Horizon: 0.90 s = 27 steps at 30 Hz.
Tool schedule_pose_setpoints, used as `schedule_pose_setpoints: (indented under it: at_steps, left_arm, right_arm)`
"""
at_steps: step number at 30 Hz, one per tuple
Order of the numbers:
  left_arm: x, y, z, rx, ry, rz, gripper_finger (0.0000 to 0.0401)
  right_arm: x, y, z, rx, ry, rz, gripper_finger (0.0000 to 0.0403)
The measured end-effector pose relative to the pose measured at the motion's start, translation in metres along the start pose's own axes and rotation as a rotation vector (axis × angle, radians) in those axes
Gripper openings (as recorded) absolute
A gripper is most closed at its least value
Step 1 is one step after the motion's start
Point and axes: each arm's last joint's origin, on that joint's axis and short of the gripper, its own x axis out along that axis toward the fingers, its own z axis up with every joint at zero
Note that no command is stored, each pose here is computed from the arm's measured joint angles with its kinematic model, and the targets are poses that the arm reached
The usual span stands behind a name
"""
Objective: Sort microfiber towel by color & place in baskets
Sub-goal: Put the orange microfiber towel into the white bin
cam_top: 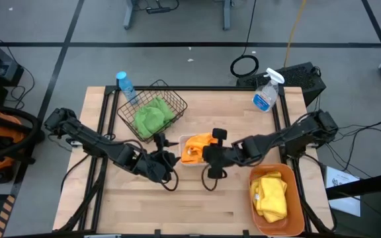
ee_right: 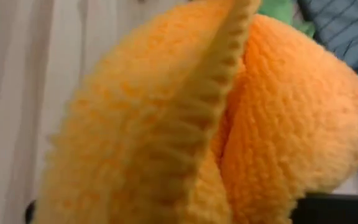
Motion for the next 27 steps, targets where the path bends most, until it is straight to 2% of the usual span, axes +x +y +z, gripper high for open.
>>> schedule_pose_setpoints:
  at_steps: [8, 11, 15, 20, 27]
  left_arm:
    - [0.009, -0.008, -0.020, 0.002, 0.028, 0.046, 0.0272]
    - [0.013, -0.012, -0.027, -0.001, 0.022, 0.046, 0.0260]
    - [0.013, -0.012, -0.028, 0.003, 0.025, 0.048, 0.0244]
    - [0.004, -0.019, -0.027, -0.006, 0.001, 0.024, 0.0226]
    - [-0.017, -0.022, -0.024, -0.007, -0.058, 0.009, 0.0193]
  right_arm:
    - [0.025, -0.021, -0.001, 0.000, 0.089, 0.082, 0.0032]
    - [0.045, -0.026, -0.004, 0.008, 0.139, 0.126, 0.0031]
    - [0.074, -0.029, -0.014, 0.021, 0.203, 0.121, 0.0028]
    - [0.101, -0.029, -0.027, 0.047, 0.239, 0.133, 0.0039]
    - [0.117, -0.030, -0.049, 0.078, 0.241, 0.120, 0.0044]
